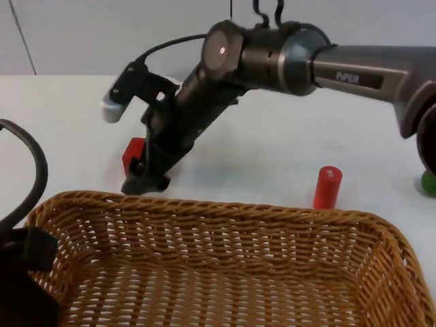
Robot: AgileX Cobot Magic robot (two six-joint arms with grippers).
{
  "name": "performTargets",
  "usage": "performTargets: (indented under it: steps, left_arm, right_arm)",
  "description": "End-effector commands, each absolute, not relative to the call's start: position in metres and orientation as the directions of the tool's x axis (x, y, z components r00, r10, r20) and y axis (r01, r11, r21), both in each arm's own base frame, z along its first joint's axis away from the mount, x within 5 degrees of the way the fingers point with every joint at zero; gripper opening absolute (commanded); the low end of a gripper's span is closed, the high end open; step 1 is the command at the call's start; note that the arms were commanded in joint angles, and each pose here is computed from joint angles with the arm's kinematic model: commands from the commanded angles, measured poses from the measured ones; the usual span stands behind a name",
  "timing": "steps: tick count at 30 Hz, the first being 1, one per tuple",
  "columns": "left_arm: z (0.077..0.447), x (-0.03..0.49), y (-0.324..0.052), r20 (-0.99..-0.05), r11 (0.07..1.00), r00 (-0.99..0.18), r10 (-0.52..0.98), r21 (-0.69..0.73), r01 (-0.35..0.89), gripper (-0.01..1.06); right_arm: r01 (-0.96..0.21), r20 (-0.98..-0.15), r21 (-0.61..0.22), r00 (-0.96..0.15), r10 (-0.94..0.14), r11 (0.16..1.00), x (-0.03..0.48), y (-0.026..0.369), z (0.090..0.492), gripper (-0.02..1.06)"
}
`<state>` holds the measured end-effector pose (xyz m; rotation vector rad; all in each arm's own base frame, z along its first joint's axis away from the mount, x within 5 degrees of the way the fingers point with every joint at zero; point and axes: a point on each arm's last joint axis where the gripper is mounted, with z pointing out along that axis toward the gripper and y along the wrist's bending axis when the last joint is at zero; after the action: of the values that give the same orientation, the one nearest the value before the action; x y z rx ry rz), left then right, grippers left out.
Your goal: Pick up the basket with the left hand and place the object to the left of the red cylinder into the basket with the right hand.
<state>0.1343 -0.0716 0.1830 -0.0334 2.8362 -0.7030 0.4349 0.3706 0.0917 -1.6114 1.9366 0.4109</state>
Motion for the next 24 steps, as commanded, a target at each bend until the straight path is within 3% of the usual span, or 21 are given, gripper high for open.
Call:
performTargets:
  steps: [1,3,4,5,6,9,10,12,19,23,24]
  left_arm:
    - [0.186,0.134,-0.073,-0.198,0.869,-0.974,-0.107,-0.495,0.005,0.00]
    - [0.186,0.134,-0.073,-0.198,0.869,-0.974,-0.107,-0.495,0.005,0.00]
    - [0.186,0.134,-0.073,-0.198,0.869,-0.974,-0.107,-0.495,0.005,0.00]
    - [0.186,0.134,-0.073,-0.198,0.869,-0.974,-0.107,-0.495,0.005,0.00]
    - [0.186,0.134,-0.073,-0.198,0.869,-0.974,-0.107,-0.495,0.005,0.00]
    - [0.186,0.134,-0.073,-0.200,0.870,-0.974,-0.106,-0.493,0.006,0.00]
    - [0.186,0.134,-0.073,-0.200,0.870,-0.974,-0.106,-0.493,0.006,0.00]
    - [0.186,0.134,-0.073,-0.202,0.871,-0.974,-0.105,-0.491,0.008,0.00]
    - [0.186,0.134,-0.073,-0.205,0.873,-0.973,-0.104,-0.488,0.010,0.00]
    - [0.186,0.136,-0.072,-0.219,0.875,-0.970,-0.108,-0.485,0.012,0.00]
    - [0.186,0.136,-0.072,-0.219,0.875,-0.970,-0.108,-0.485,0.012,0.00]
  right_arm:
    - [-0.956,-0.629,-0.171,-0.079,-0.773,0.237,0.437,0.375,0.098,0.85]
    - [-0.943,-0.630,-0.192,-0.094,-0.771,0.272,0.441,0.374,0.098,0.72]
    - [-0.937,-0.621,-0.202,-0.101,-0.777,0.284,0.443,0.372,0.098,0.60]
    - [-0.937,-0.621,-0.202,-0.101,-0.777,0.284,0.443,0.372,0.098,0.60]
    - [-0.935,-0.610,-0.202,-0.111,-0.784,0.290,0.443,0.371,0.097,0.52]
    - [-0.938,-0.578,-0.208,-0.111,-0.809,0.278,0.442,0.368,0.098,0.23]
    - [-0.938,-0.578,-0.208,-0.111,-0.809,0.278,0.442,0.368,0.098,0.23]
    - [-0.939,-0.580,-0.206,-0.108,-0.807,0.274,0.441,0.367,0.108,0.02]
    - [-0.942,-0.578,-0.180,-0.132,-0.805,0.284,0.433,0.355,0.185,0.00]
    - [-0.876,-0.623,-0.105,-0.311,-0.718,0.471,0.423,0.326,0.268,0.00]
    - [-0.876,-0.623,-0.105,-0.311,-0.718,0.471,0.423,0.326,0.268,0.00]
